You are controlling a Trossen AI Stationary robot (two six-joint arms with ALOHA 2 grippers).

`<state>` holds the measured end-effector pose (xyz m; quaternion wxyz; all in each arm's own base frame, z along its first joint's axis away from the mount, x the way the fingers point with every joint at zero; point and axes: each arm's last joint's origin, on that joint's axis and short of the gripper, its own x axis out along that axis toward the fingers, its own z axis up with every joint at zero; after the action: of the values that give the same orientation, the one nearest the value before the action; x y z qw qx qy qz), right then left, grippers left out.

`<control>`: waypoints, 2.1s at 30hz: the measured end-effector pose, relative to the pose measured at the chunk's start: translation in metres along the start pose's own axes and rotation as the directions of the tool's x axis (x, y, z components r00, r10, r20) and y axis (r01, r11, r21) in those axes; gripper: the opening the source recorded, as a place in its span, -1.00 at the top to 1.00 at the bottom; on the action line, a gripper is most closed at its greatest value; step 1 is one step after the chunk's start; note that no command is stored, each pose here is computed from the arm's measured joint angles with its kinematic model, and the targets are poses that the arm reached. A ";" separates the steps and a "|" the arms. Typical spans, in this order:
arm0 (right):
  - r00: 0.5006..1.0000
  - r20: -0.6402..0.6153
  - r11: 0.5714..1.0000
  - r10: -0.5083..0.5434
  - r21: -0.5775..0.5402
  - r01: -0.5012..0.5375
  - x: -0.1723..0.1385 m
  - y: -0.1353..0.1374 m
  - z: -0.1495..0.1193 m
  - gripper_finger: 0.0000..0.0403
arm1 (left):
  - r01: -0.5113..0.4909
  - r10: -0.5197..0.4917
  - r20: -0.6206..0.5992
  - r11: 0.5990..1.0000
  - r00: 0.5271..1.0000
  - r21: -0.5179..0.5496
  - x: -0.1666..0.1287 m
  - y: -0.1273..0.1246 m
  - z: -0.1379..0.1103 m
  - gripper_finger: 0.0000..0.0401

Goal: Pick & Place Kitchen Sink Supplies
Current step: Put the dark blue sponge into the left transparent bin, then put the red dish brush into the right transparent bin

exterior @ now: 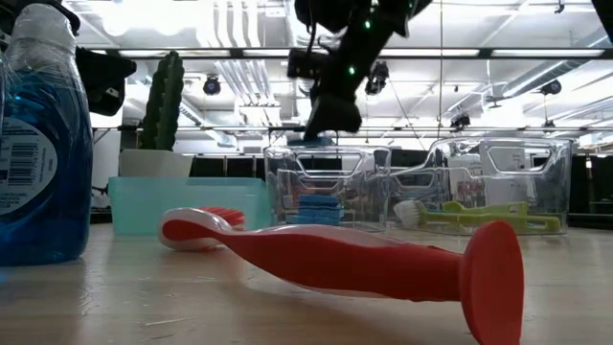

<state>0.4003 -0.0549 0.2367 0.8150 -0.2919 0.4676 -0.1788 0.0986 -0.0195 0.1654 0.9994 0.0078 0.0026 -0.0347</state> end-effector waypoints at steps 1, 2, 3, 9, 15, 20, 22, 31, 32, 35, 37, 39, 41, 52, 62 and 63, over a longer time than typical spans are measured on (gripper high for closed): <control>1.000 -0.004 1.000 -0.001 0.003 0.001 0.003 0.001 -0.003 0.96 | 0.000 0.000 0.000 1.000 1.000 0.000 0.000 0.000 0.000 0.99; 1.000 -0.006 1.000 -0.003 0.008 0.003 0.005 0.001 -0.005 0.96 | 0.000 0.000 0.000 1.000 1.000 0.000 0.000 0.000 0.000 0.99; 1.000 -0.005 1.000 0.001 0.017 -0.001 0.007 0.002 -0.007 0.96 | 0.000 0.000 0.000 1.000 1.000 0.000 0.000 0.000 0.000 0.99; 1.000 -0.013 0.999 0.016 0.041 -0.015 0.018 0.010 -0.020 0.96 | 0.000 0.000 0.000 1.000 1.000 0.000 0.000 0.000 0.000 0.99; 0.998 0.020 0.997 0.057 0.045 -0.058 0.025 0.021 -0.029 0.96 | 0.000 0.000 0.000 1.000 1.000 0.000 0.000 0.000 0.000 0.99; 0.997 0.037 0.996 0.070 0.045 -0.072 0.029 0.027 -0.034 0.96 | 0.000 0.000 0.000 1.000 1.000 0.000 0.000 0.000 0.000 0.99; 0.995 0.044 0.994 0.095 0.046 -0.097 0.030 0.028 -0.036 0.96 | 0.000 0.000 0.000 1.000 1.000 0.000 0.000 0.000 0.000 0.99; 0.994 0.046 0.994 0.100 0.045 -0.103 0.033 0.031 -0.036 0.96 | 0.000 0.000 0.000 1.000 1.000 0.000 0.000 0.000 0.000 0.99; 0.993 0.044 0.993 0.105 0.044 -0.107 0.035 0.032 -0.036 0.96 | 0.000 0.000 0.000 1.000 1.000 0.000 0.000 0.000 0.000 0.99; 0.989 0.033 0.989 0.144 0.025 -0.145 0.043 0.040 -0.039 0.96 | 0.000 0.000 0.000 1.000 1.000 0.000 0.000 0.000 0.000 0.99; 0.988 0.021 0.989 0.151 0.004 -0.151 0.048 0.044 -0.040 0.96 | 0.000 0.000 0.000 1.000 1.000 0.000 0.000 0.000 0.000 0.99; 0.988 0.017 0.988 0.153 0.000 -0.153 0.052 0.047 -0.041 0.96 | 0.000 0.000 0.000 1.000 1.000 0.000 0.000 0.000 0.000 0.99; 0.988 0.012 0.988 0.155 -0.002 -0.155 0.054 0.048 -0.041 0.96 | 0.000 0.000 0.000 1.000 1.000 0.000 0.000 0.000 0.000 0.99; 0.990 0.025 0.991 0.135 0.005 -0.136 0.049 0.044 -0.039 0.68 | 0.000 0.000 0.000 1.000 1.000 0.000 0.000 0.000 0.000 0.99; 0.994 0.080 0.997 0.072 0.030 -0.075 0.027 0.024 -0.027 0.39 | 0.000 0.000 0.000 1.000 1.000 0.000 0.000 0.000 0.000 0.99; 0.994 0.088 0.997 0.067 0.033 -0.070 0.024 0.023 -0.025 0.39 | 0.000 0.000 0.000 1.000 1.000 0.000 0.000 0.000 0.000 0.99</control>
<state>0.3914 -0.0586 0.1968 0.8454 -0.2685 0.4380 -0.1464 0.0986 -0.0196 0.1653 0.9994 0.0077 0.0027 -0.0349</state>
